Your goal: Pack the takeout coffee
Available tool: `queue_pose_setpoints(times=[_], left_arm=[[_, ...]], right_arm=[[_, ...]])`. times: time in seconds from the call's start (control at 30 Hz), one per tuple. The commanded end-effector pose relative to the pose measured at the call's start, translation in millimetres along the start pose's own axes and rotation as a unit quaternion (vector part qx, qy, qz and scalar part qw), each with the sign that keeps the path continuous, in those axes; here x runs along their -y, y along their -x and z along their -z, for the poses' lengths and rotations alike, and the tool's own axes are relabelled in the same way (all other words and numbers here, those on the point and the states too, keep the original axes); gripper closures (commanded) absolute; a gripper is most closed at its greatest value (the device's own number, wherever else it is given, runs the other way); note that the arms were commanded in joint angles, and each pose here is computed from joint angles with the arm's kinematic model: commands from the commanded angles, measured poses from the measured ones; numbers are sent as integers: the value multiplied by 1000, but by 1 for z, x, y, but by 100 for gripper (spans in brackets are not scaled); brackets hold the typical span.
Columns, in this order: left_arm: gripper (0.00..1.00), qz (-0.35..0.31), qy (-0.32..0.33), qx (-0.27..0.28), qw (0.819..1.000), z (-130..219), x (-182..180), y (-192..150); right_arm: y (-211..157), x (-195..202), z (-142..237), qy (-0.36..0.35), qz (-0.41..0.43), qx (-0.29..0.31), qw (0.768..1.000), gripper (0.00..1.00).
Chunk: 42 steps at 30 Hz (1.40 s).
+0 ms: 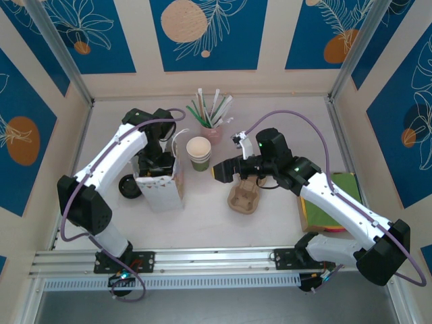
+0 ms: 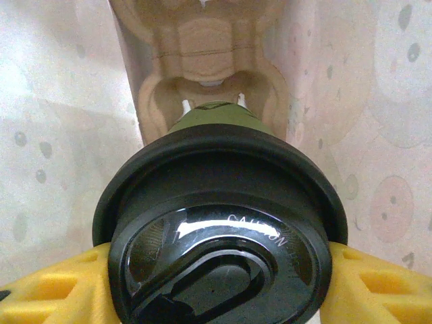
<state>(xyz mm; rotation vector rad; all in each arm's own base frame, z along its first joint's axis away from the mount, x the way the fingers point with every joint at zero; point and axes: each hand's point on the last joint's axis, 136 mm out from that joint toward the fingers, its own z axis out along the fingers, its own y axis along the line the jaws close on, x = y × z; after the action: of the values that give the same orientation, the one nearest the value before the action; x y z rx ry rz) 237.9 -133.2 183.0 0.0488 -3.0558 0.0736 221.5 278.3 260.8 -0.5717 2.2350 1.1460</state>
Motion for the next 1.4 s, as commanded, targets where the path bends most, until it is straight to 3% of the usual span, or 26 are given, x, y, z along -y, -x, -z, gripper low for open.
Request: queue_pose_setpoints(times=[0.0,1.37], left_arm=[[44,-5,-2,-8,1000,0,-3,-4],[44,2,14,22,1000,10,-8,6]], right_arm=[[3,-2,0,6,-3,2,1000,1],[4,-1,0,7,-4,2,1000,1]])
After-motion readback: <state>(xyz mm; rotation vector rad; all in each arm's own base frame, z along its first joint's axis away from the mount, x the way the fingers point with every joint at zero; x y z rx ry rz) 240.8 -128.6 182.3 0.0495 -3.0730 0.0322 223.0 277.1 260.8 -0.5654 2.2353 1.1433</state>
